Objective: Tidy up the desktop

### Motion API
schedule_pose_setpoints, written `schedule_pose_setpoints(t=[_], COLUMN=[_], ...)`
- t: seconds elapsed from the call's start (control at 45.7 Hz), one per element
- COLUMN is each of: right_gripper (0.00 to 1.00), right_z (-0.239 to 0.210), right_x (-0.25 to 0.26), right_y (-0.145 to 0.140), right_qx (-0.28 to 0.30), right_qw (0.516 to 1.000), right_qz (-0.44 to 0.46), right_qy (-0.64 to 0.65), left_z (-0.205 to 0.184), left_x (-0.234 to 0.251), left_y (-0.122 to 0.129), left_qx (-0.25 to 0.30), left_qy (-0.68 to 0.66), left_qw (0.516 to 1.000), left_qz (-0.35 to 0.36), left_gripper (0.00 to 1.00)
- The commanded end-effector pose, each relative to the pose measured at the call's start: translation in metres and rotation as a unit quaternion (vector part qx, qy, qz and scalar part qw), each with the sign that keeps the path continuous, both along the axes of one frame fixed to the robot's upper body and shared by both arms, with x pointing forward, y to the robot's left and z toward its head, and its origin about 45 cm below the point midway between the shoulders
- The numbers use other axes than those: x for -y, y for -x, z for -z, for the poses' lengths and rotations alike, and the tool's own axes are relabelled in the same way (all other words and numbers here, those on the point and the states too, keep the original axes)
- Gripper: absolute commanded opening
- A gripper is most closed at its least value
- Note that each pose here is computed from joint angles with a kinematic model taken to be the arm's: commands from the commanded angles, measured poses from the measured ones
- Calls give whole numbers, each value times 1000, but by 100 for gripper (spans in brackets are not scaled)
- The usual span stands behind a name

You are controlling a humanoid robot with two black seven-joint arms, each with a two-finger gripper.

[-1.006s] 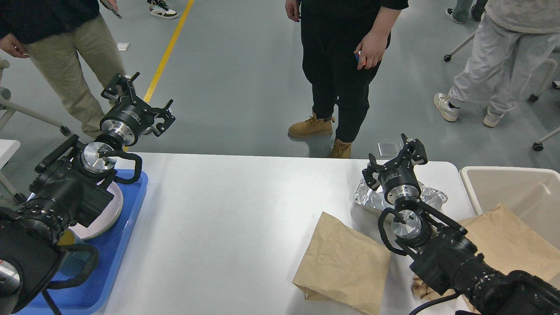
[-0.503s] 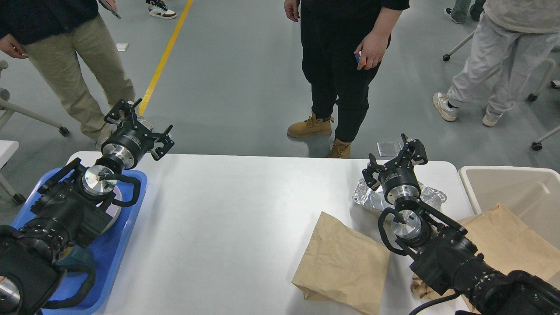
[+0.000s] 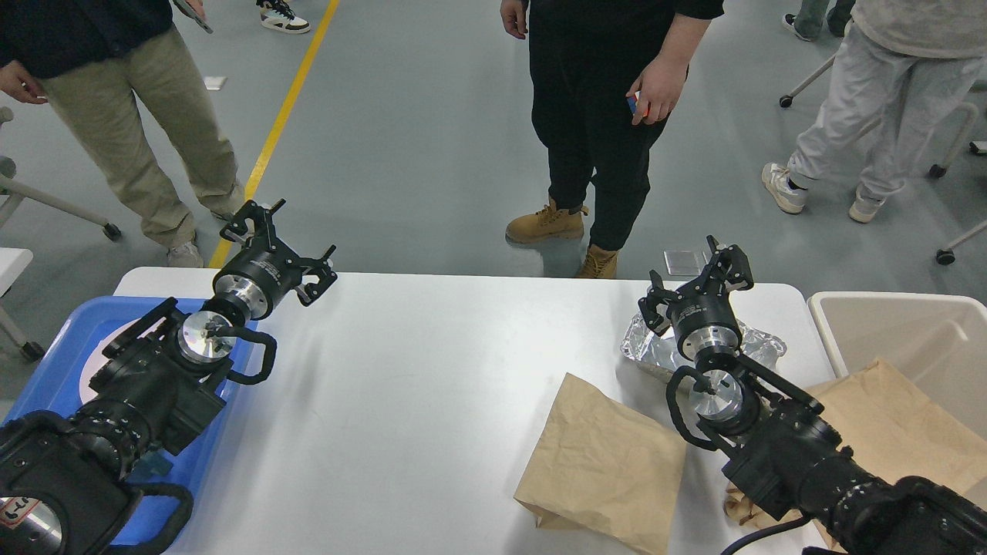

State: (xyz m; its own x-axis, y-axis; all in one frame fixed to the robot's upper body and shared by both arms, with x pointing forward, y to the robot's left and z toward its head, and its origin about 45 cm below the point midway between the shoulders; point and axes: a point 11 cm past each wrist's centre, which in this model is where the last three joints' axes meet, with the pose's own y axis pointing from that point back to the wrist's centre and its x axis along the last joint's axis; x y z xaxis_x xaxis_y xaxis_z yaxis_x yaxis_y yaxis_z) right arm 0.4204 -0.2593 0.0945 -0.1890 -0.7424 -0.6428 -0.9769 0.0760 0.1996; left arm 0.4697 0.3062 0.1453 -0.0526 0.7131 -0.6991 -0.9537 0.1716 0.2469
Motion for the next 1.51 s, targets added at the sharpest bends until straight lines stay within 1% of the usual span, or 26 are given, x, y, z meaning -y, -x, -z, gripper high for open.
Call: schedule_pose_setpoints(t=[0.0, 0.131, 0.219, 0.437, 1.115, 1.334, 1.399, 1.487], right_gripper=[100, 100, 100, 100, 100, 100, 100, 100], right_z=[0, 0, 0, 0, 0, -4, -6, -16], right_x=[0, 0, 0, 0, 1, -3, -3, -6], right_y=[0, 0, 0, 0, 0, -3, -4, -12], right_qx=[0, 0, 0, 0, 0, 2, 4, 16], right_qw=[1000, 1000, 1000, 1000, 1000, 1000, 1000, 1000], right_qz=[0, 0, 0, 0, 1, -4, -5, -10], right_qy=[0, 0, 1, 0, 1, -1, -2, -3], left_z=[-1, -1, 0, 7, 7, 1, 1, 1], left_x=[-3, -9, -9, -14, -13, -16, -16, -16], left_y=[1, 5, 8, 15, 16, 15, 15, 15], left_qx=[25, 62, 73, 75, 79, 107, 107, 107], left_qy=[-2, 3, 9, 13, 17, 21, 21, 21], left_qw=[999, 997, 996, 996, 996, 992, 992, 992], left_qz=[-24, -50, -47, -39, -43, -69, -69, -69], left_gripper=[97, 97, 97, 97, 97, 97, 97, 97])
